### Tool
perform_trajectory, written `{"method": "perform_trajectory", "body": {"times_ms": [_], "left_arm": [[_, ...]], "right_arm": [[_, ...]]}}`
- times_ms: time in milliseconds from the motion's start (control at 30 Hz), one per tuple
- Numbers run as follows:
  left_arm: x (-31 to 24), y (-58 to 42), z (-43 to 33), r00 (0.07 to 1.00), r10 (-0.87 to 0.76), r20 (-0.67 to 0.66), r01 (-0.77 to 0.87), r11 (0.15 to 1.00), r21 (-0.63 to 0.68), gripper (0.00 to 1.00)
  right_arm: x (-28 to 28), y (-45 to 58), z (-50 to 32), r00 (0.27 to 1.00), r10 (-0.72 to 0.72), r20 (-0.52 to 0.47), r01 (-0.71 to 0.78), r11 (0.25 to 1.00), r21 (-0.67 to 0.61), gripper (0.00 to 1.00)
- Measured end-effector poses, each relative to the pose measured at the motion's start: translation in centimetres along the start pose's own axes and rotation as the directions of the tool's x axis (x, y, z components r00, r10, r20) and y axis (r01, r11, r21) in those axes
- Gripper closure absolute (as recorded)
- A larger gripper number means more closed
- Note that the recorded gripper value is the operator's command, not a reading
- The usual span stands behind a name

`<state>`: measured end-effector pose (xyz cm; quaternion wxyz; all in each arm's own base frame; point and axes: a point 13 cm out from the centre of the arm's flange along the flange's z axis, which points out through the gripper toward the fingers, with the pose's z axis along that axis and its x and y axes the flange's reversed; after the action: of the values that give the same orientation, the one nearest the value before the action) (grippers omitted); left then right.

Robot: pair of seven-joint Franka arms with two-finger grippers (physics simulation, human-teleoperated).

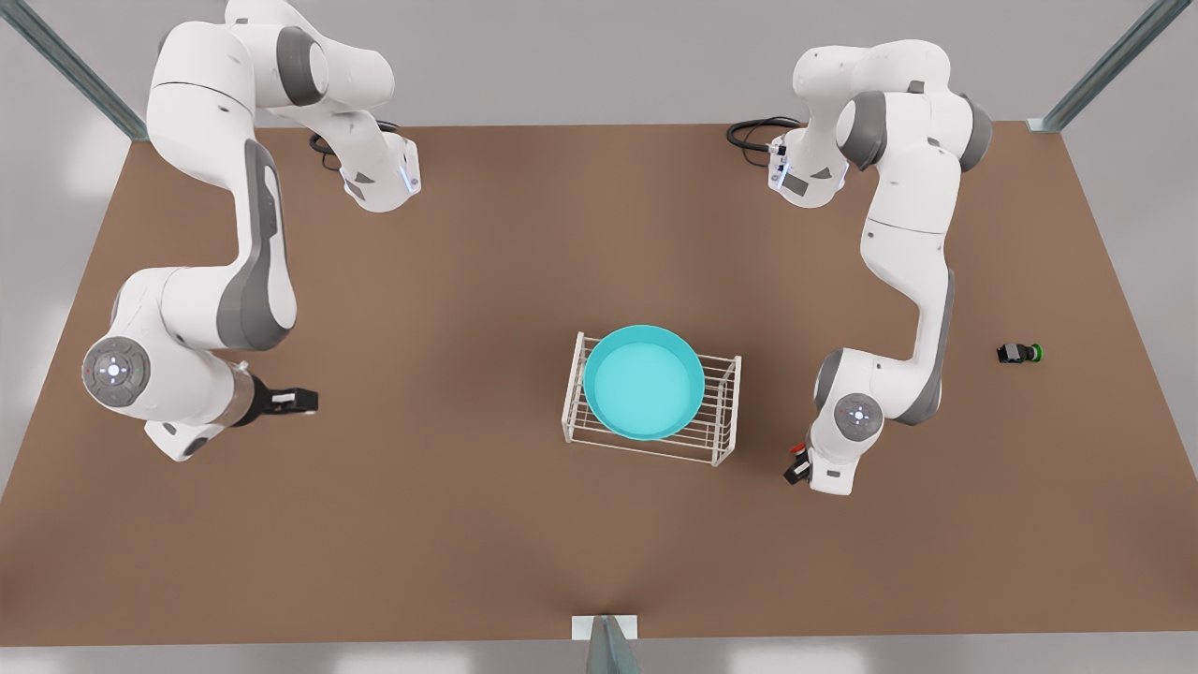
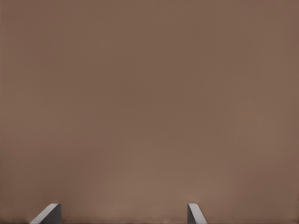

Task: Place the plate on the shelf with right arm and place the red button switch in the plate with left arm

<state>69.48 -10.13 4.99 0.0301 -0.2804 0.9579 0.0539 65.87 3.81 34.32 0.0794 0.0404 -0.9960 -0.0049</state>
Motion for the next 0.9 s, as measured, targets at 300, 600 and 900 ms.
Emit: {"method": "perform_trajectory", "body": {"times_ms": [300,600,900], "left_arm": [[0.0,-0.2,0.1,1.000,-0.008,-0.002,0.008,1.000,0.013,0.25],[-0.4,-0.6,1.2,1.000,-0.024,0.000,0.024,0.999,0.038,0.42],[-1.6,-1.9,-1.0,0.999,-0.025,0.031,0.023,0.997,0.068,0.49]], "right_arm": [[0.9,-1.7,0.2,0.999,-0.036,-0.033,0.036,0.999,-0.004,0.00],[1.2,-2.3,0.2,0.997,-0.062,-0.044,0.062,0.998,-0.003,0.00],[1.4,-2.4,0.3,0.995,-0.083,-0.050,0.083,0.997,-0.004,0.00]]}}
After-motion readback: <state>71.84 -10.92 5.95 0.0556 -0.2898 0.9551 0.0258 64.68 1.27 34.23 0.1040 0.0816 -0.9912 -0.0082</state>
